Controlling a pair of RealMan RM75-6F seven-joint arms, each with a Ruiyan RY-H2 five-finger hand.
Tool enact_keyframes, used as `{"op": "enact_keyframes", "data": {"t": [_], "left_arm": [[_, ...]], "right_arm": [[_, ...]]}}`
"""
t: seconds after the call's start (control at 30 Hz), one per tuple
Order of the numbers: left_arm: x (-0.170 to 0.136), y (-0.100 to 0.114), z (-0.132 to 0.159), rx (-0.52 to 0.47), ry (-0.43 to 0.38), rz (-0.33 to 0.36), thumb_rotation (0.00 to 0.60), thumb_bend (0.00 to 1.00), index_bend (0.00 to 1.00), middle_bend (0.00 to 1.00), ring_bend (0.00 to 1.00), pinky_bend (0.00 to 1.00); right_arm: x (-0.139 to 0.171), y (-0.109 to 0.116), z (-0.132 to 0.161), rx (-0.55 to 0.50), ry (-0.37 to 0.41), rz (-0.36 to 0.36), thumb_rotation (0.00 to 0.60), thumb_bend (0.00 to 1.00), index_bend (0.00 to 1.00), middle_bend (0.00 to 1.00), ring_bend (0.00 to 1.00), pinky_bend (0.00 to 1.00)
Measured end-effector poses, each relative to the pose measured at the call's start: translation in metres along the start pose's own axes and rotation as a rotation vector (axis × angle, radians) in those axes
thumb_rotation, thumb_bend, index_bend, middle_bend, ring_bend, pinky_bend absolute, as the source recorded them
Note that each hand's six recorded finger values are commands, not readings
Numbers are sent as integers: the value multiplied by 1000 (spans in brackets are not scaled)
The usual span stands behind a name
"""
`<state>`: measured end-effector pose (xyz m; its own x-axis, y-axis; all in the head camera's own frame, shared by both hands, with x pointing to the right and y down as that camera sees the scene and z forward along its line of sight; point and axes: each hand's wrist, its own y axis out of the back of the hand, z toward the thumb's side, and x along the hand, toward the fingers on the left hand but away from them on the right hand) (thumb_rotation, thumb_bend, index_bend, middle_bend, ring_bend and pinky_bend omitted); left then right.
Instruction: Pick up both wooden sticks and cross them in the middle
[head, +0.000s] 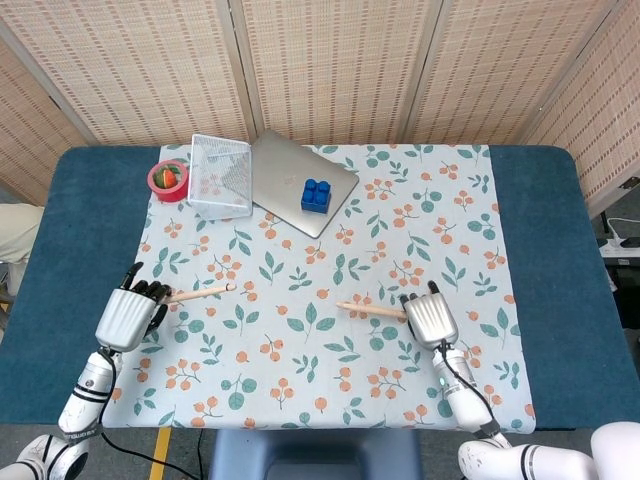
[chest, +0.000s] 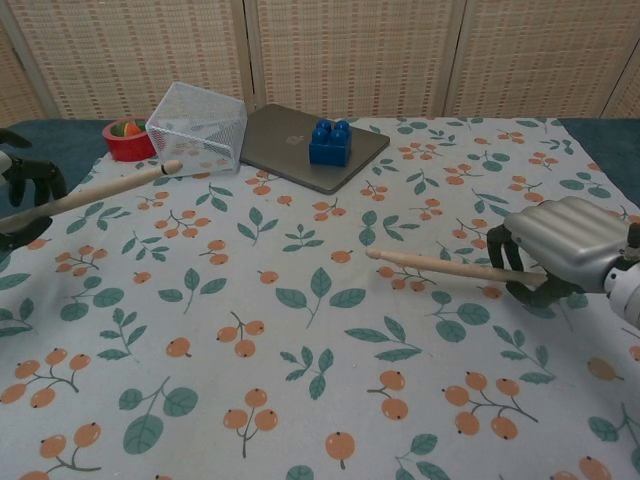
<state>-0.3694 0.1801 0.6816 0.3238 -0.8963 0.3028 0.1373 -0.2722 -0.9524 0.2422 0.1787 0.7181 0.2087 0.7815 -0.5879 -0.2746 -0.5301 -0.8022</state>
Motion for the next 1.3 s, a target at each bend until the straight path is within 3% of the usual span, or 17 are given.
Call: {"op": "enact_keyframes", "data": {"t": [0.33, 0.63, 0.77, 0.93, 1.3], "left_arm": [[15, 15, -8, -53, 65, 27, 600, 550, 843, 914, 543, 179], [25, 25, 40, -287, 25, -20, 600, 550, 844, 917, 544, 180], [27, 37, 70, -356, -20, -40, 600, 550, 845, 918, 545, 180], [24, 45, 95, -364, -67, -58, 600, 550, 845, 918, 544, 176], [16, 36, 122, -323, -123, -94, 600, 550, 846, 919, 544, 175]], "right_arm": [[20, 39, 21, -211, 152, -111, 600, 407, 981, 880, 642, 235], [22, 70, 74, -308, 309, -182, 600, 407, 981, 880, 642, 235], [12, 79, 93, -334, 330, -183, 600, 407, 981, 880, 642, 234], [1, 87, 107, -343, 320, -195, 600, 407, 981, 880, 642, 235], [-3, 90, 114, -361, 310, -192, 600, 407, 981, 880, 642, 235]]}}
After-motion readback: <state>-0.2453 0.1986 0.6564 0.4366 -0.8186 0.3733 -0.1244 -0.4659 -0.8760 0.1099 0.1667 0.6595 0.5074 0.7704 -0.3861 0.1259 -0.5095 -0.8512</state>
